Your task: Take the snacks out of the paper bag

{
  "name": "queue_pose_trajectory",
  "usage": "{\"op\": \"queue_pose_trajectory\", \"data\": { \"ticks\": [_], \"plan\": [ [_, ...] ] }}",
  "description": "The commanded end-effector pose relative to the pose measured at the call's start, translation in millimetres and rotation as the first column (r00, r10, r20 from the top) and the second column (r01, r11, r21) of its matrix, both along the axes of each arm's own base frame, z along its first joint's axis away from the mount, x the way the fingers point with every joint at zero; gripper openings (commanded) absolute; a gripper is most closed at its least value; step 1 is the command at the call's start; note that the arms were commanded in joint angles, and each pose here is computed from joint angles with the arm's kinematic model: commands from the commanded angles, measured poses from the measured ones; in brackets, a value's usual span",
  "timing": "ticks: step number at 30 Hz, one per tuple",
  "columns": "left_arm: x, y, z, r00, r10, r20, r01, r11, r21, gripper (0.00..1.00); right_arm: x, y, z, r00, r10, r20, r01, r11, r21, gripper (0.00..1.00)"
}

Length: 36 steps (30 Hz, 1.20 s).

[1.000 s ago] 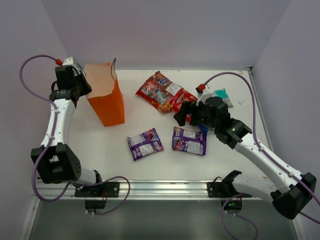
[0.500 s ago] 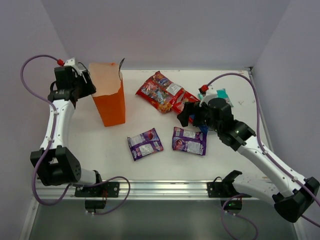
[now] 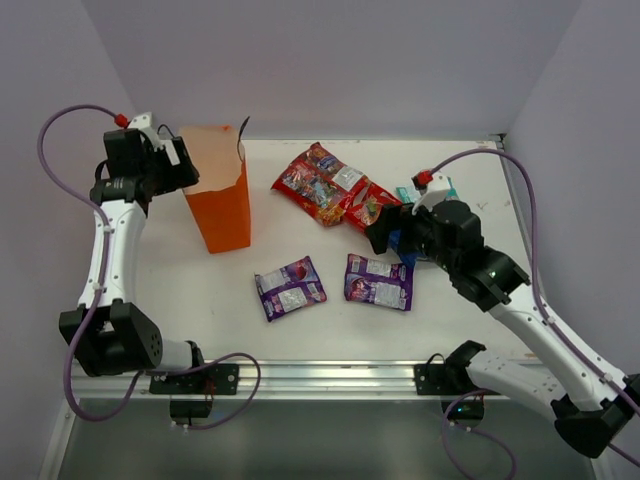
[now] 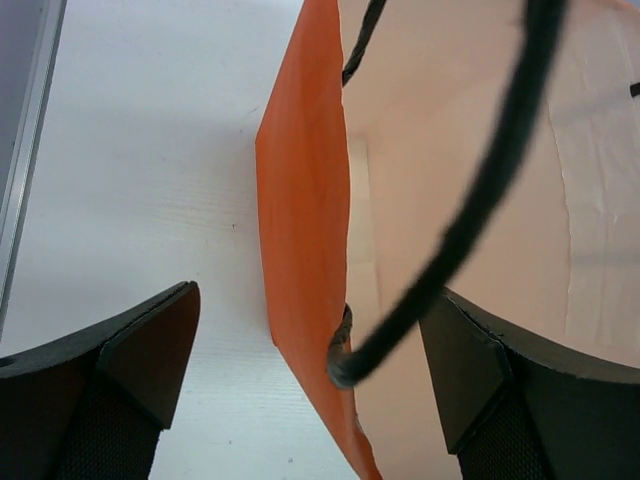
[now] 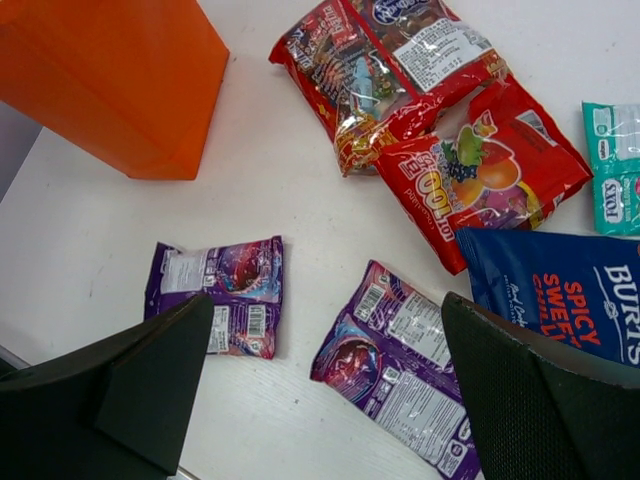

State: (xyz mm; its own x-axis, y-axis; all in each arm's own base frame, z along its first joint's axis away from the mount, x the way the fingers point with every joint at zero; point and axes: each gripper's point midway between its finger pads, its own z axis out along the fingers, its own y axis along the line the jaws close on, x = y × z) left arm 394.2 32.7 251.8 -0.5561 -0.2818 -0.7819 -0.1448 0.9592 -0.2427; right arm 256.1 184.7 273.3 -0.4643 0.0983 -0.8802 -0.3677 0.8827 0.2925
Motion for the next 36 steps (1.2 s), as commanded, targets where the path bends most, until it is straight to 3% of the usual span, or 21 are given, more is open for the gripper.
{"op": "queue_pose_trajectory", "data": {
  "ticks": [1,23,36],
  "plan": [
    [-8.2,-5.7,34.5,0.996,-0.047,0.074,0.046,0.999,0.022,0.97,0.2,-7.0,31.7,0.996,-0.015,0.085,0.014,1.0,0.014,0.99],
    [-37.5,-26.4,64.3,0.984,-0.129,0.125,0.126,0.992,0.032,1.0,-9.6,-28.0,53.5,0.988,-0.076,0.134,0.072,0.997,0.033,0.99],
    [-69.2,-74.9,103.4,0.926,-0.299,0.231,0.284,0.954,0.095,1.0,-30.0,-81.3,107.1,0.929,-0.228,0.293,0.214,0.974,0.078,0.99]
  ]
}}
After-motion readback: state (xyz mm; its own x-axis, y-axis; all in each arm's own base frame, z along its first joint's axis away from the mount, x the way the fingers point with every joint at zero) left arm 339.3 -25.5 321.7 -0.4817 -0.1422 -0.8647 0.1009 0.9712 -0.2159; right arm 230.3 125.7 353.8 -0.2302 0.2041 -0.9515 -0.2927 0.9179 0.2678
